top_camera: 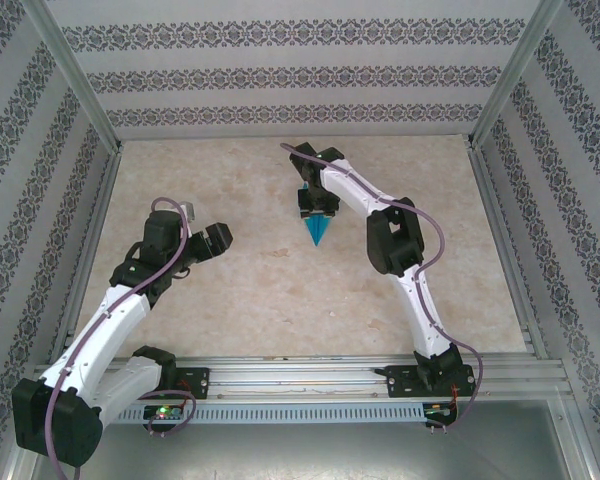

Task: Fold a paper plane with a square sheet of paper (fold left side to right side)
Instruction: Place the paper plane at the top-center of the table.

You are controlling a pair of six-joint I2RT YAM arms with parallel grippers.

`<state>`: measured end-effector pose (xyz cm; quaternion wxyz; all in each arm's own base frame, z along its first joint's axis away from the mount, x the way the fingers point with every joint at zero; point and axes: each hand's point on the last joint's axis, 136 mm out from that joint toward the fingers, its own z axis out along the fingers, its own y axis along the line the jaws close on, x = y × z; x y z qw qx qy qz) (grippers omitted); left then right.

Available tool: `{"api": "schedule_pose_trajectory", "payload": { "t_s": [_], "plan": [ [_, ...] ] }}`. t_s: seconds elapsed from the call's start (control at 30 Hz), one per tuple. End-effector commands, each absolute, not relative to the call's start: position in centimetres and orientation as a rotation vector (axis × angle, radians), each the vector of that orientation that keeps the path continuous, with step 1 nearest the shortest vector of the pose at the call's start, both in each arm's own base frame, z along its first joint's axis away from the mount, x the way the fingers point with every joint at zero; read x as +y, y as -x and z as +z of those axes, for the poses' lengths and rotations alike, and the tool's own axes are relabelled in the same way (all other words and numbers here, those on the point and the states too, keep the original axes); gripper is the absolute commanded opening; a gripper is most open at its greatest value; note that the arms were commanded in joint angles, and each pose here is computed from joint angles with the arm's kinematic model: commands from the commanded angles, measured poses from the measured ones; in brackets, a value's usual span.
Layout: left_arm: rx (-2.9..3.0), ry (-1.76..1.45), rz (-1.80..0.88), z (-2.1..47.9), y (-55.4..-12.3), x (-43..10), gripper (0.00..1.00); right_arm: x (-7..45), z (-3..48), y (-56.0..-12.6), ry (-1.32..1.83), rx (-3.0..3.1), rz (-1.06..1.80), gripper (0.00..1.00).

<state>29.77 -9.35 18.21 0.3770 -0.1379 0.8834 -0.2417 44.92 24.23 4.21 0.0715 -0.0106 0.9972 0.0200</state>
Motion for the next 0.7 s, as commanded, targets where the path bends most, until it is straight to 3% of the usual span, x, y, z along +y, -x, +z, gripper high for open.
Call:
{"api": "schedule_pose_trajectory", "payload": {
  "t_s": [0.0, 0.37, 0.67],
  "plan": [
    [2.248, 0.349, -0.598, 19.2, -30.0, -8.7, 0.86, 23.6, 5.9, -44.8, 0.026, 2.984, 0.068, 0.44],
    [2.203, 0.353, -0.568, 20.0, -30.2, -8.1, 0.95, 23.4, 11.2, -43.4, 0.138, 2.888, -0.002, 0.54],
    [2.129, 0.384, -0.455, 21.0, -30.1, -6.0, 1.0, 20.9, 17.5, -39.0, 0.226, 2.685, -0.03, 0.74]
  ]
}}
